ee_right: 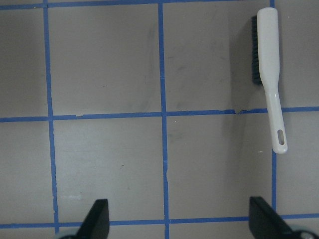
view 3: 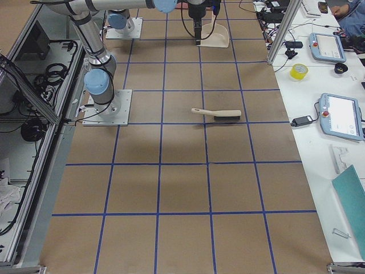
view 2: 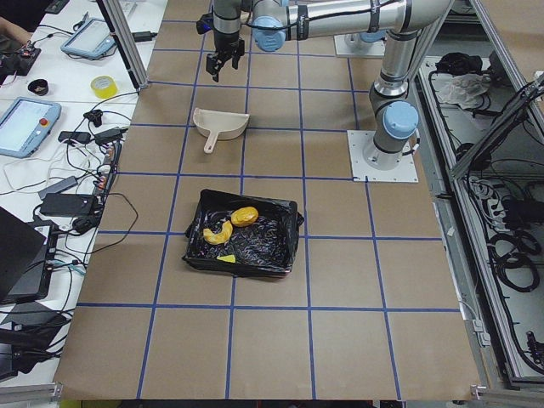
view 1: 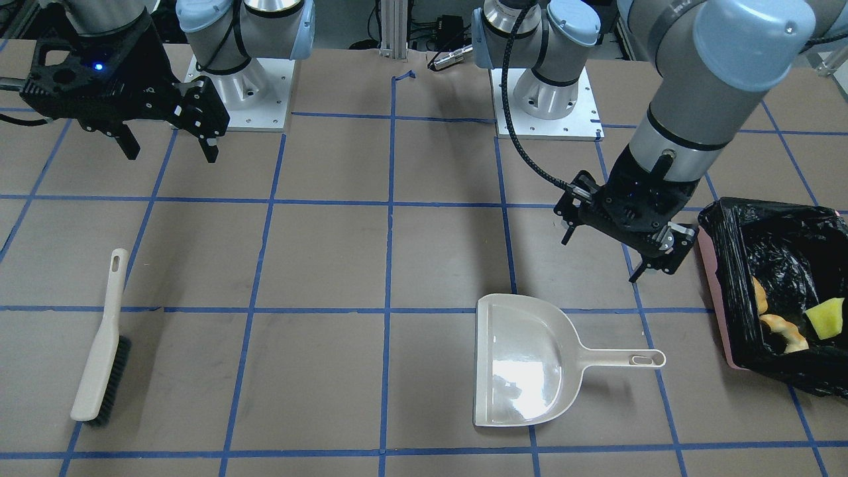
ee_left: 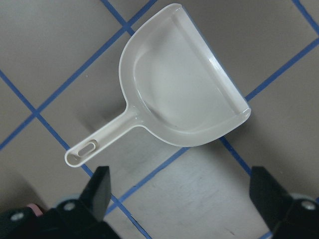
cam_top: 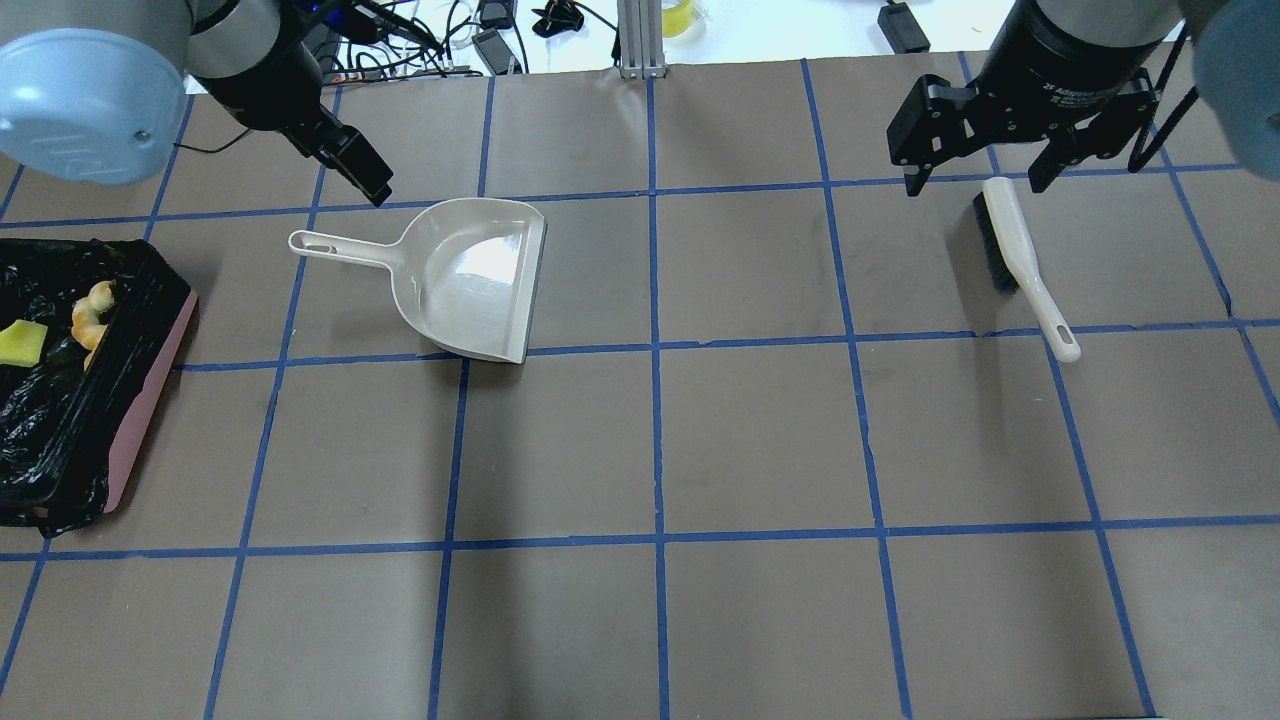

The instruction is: Sweep and dump trash into bin

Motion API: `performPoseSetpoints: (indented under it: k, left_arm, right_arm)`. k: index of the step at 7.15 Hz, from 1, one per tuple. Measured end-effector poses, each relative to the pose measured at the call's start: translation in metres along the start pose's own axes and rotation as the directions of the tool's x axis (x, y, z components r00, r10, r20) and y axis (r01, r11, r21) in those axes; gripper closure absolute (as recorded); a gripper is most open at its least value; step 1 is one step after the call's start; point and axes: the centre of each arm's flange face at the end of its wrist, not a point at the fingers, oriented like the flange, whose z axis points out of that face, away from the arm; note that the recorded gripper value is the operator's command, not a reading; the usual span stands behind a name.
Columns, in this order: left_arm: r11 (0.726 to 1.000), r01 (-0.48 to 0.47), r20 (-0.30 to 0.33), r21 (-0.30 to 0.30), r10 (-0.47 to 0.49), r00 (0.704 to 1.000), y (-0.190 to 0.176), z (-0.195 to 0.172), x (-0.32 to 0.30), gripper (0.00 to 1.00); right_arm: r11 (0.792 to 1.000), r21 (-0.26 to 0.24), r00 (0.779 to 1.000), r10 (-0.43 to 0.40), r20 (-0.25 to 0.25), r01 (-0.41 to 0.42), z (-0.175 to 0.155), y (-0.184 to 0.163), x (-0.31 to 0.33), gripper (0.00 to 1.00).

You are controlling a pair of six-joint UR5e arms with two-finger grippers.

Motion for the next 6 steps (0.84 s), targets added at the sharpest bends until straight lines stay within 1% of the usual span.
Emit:
performPoseSetpoints:
  k: [1,2,3,4,5,6]
  left_arm:
    - [0.989,0.146,-0.012,-0.02,-0.147,0.989,0.008,-0.011,0.013,0.0]
    - [0.96,0.276,-0.019,-0.047,-0.277,0.961,0.016,-0.021,0.027,0.0]
    - [0.923,0.379,-0.018,-0.067,-0.381,0.924,0.024,-0.029,0.04,0.0]
    - [0.893,0.443,-0.015,-0.076,-0.446,0.895,0.03,-0.038,0.049,0.0]
    - [0.876,0.474,-0.013,-0.083,-0.477,0.879,0.037,-0.046,0.055,0.0]
    - [0.871,0.484,-0.011,-0.089,-0.487,0.874,0.042,-0.049,0.058,0.0]
  right_arm:
    - [1.0,-0.001,1.0,0.0,0.0,0.0,0.0,0.0,0.0,0.0]
    - [1.0,-0.001,1.0,0.0,0.0,0.0,0.0,0.0,0.0,0.0]
    - [1.0,0.0,1.0,0.0,0.0,0.0,0.0,0.0,0.0,0.0]
    - [1.0,0.0,1.0,0.0,0.0,0.0,0.0,0.0,0.0,0.0]
    - [1.0,0.0,1.0,0.0,0.0,0.0,0.0,0.0,0.0,0.0]
    - [1.0,0.0,1.0,0.0,0.0,0.0,0.0,0.0,0.0,0.0]
